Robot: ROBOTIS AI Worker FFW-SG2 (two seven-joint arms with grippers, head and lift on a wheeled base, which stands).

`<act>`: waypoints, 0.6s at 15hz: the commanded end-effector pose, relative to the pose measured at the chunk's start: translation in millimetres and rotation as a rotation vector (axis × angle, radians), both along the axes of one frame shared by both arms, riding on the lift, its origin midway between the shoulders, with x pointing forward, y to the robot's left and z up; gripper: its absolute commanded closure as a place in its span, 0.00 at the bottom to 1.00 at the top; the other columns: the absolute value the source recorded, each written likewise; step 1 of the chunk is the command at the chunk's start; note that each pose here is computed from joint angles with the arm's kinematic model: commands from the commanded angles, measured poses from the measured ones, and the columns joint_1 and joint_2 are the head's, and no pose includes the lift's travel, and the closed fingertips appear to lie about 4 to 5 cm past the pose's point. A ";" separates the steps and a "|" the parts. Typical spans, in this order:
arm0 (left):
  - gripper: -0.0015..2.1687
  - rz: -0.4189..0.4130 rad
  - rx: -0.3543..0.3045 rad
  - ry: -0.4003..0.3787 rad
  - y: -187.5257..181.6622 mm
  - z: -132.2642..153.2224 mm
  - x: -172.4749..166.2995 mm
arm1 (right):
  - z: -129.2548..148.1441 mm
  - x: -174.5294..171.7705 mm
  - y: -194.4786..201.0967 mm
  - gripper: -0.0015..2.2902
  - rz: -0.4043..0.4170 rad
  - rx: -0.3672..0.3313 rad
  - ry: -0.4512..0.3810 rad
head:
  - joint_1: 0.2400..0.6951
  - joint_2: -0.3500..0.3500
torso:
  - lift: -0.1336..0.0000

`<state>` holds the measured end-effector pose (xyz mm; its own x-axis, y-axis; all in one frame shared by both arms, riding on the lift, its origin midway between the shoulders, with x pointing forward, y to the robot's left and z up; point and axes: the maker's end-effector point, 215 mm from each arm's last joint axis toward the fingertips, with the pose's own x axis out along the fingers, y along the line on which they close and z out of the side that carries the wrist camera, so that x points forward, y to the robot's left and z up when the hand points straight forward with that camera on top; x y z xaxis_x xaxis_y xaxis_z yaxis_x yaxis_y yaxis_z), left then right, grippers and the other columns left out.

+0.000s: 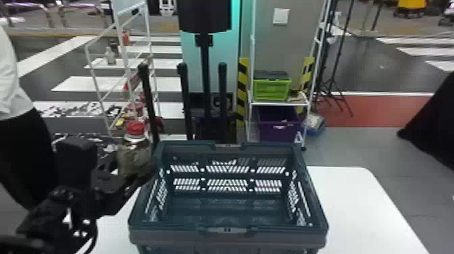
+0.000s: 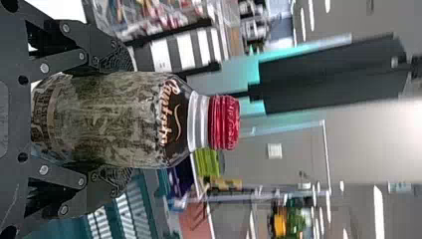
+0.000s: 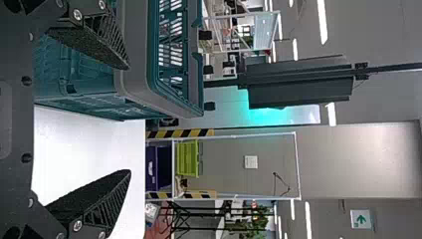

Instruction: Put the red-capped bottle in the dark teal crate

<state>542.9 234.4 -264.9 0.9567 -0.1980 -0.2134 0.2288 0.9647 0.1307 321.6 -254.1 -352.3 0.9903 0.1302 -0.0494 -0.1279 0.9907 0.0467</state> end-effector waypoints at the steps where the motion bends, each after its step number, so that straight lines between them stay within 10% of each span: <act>1: 0.99 -0.098 0.040 0.035 -22.3 -4.3 26.3 | -1.4 -1.6 -2.0 0.06 -0.008 -0.003 0.004 | 0.57 0.50 | 1.00; 9: 0.99 -0.504 0.242 0.373 -149.1 -101.4 51.8 | -16.2 -8.5 -11.4 0.06 -0.043 0.003 0.025 | 0.57 0.50 | 1.00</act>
